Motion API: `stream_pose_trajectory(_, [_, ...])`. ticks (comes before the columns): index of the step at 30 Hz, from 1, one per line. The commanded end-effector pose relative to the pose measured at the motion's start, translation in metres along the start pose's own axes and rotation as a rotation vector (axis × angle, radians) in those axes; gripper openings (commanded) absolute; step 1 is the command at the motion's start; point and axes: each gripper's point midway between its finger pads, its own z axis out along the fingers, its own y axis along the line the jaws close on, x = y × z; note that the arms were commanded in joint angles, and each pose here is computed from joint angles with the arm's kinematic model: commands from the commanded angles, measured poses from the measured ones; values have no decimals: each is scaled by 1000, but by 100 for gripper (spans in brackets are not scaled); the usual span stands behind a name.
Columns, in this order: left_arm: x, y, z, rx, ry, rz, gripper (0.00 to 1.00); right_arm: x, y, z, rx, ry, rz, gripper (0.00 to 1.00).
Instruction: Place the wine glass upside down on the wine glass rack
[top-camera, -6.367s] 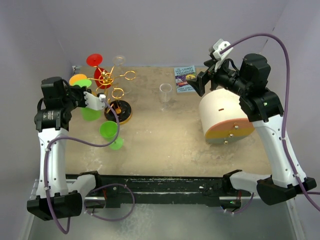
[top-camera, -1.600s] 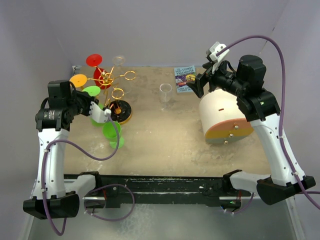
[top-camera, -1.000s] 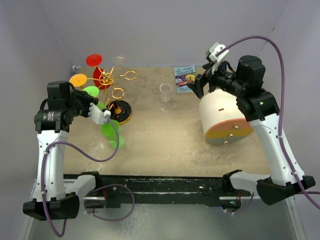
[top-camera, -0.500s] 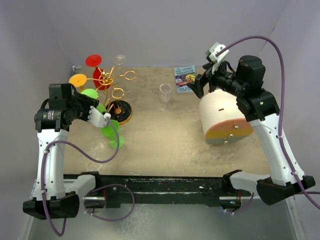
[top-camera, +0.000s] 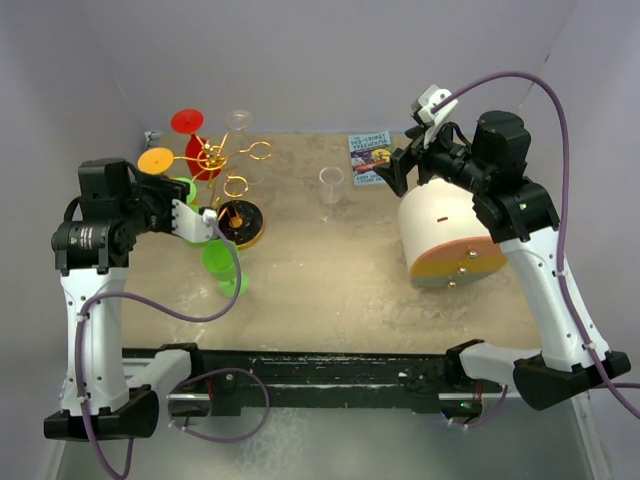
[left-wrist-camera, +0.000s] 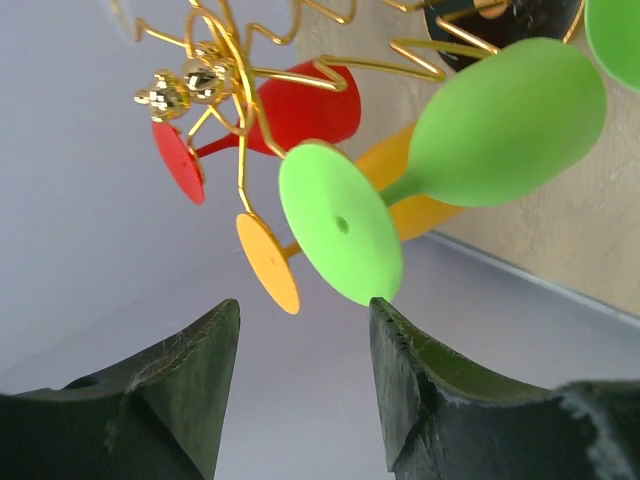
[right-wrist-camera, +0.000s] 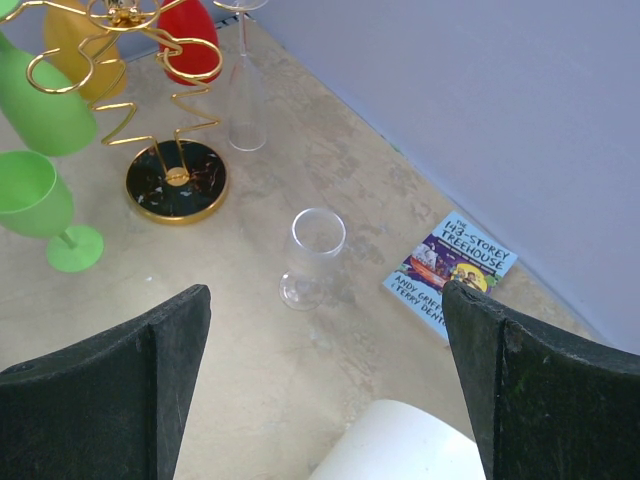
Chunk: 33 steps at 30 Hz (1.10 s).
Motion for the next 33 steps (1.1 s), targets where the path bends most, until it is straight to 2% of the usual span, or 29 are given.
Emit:
stream_pose_trajectory(1, [-29,27,-20,-129,-139,-147,58,-18,1,-7,-4,-65,-45,100])
stream_pose_trajectory(3, [-44,29,-25,-142,-219,-228,59,-18,1,-7,-5,-64,-47,100])
stream_pose_trajectory(5, [-61,31,-33,-152,-308,-331,68,-17,1,-6,-6,-63,-48,100])
stream_pose_trajectory(6, [-67,33,-37,-157,-344,-401,68,-17,1,-6,-7,-63,-48,100])
stream_pose_trajectory(10, [-84,35,-49,-158,-433,-611,64,-16,1,-4,-16,-59,-46,100])
stream_pose_trajectory(15, [-92,15,-45,-61,-445,-774,61,-14,1,1,-25,-50,-40,100])
stream_pose_trajectory(20, [-99,6,-48,-39,-467,-849,59,-10,0,5,-28,-39,-35,100])
stream_pose_trajectory(28, [-104,24,-55,-67,-513,-956,57,-8,-1,10,-31,-25,-27,100])
stream_pose_trajectory(33, [-111,21,-46,-6,-535,-973,57,-5,-2,10,-26,-18,-28,100])
